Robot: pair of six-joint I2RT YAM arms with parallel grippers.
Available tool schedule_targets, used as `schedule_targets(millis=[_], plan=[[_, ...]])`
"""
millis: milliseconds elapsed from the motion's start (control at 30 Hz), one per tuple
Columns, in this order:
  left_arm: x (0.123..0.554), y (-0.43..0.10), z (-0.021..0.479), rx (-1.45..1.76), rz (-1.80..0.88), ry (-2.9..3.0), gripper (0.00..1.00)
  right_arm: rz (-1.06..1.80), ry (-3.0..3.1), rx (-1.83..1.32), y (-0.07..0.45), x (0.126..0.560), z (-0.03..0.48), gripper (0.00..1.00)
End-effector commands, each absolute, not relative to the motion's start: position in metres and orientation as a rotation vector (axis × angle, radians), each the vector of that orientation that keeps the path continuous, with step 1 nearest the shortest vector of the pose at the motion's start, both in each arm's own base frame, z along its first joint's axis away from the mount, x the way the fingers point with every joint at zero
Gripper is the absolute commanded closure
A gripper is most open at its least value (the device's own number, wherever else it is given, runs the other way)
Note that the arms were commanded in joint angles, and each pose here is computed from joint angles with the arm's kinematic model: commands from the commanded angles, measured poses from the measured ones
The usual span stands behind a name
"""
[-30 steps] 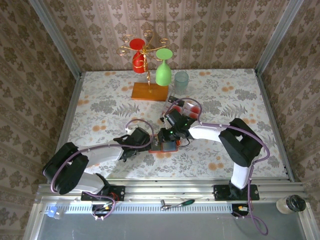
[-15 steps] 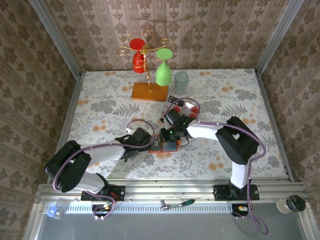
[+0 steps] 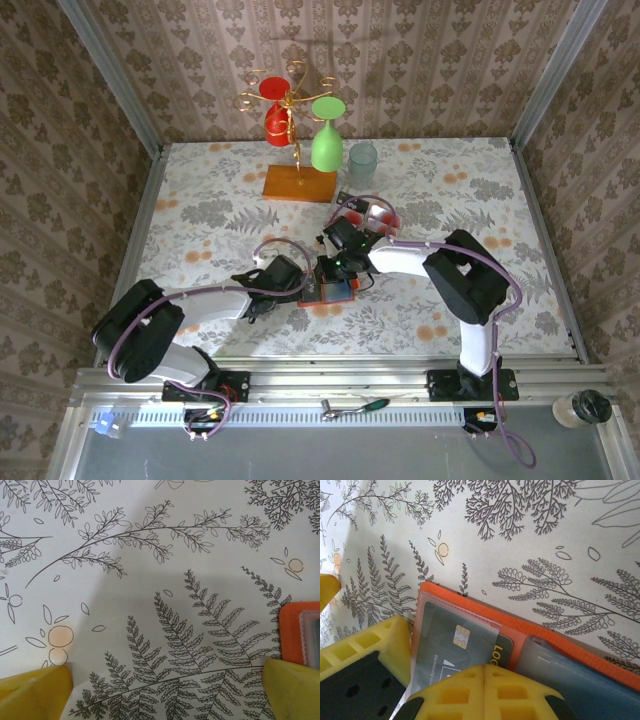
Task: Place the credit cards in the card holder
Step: Insert the credit card into the card slot, then rotate the card holder at the center of the table.
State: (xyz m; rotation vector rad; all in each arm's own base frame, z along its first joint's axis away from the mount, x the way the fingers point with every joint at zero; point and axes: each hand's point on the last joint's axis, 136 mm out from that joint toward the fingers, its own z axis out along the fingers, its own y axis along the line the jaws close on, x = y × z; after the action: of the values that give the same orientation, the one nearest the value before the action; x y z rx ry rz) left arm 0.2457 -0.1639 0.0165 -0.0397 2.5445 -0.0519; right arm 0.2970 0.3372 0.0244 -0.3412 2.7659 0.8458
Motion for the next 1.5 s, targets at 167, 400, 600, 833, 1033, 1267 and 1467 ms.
schedule_targets(millis=[167, 400, 600, 833, 1033, 1267, 1467], plan=[[0.248, -0.153, 0.029, -0.067, -0.068, 2.539, 0.0, 0.874, 2.79, -0.343, 0.344, 0.293, 0.02, 0.97], [0.243, -0.15, 0.036, -0.076, -0.12, 2.534, 0.0, 0.892, 2.763, -0.345, 0.346, 0.295, 0.033, 0.96], [0.24, -0.163, 0.024, -0.054, -0.176, 2.554, 0.0, 0.898, 2.75, -0.35, 0.345, 0.295, 0.042, 0.95], [0.242, -0.169, 0.023, -0.036, -0.166, 2.556, 0.0, 0.903, 2.714, -0.349, 0.339, 0.298, 0.062, 0.9], [0.247, -0.168, 0.039, -0.025, -0.152, 2.528, 0.0, 0.852, 2.693, -0.342, 0.32, 0.301, 0.075, 0.79], [0.25, -0.173, 0.071, -0.039, -0.219, 2.47, 0.0, 0.805, 2.718, -0.276, 0.288, 0.312, 0.062, 0.78], [0.253, -0.196, 0.093, -0.022, -0.305, 2.438, 0.0, 0.779, 2.741, -0.234, 0.265, 0.314, 0.05, 0.79]])
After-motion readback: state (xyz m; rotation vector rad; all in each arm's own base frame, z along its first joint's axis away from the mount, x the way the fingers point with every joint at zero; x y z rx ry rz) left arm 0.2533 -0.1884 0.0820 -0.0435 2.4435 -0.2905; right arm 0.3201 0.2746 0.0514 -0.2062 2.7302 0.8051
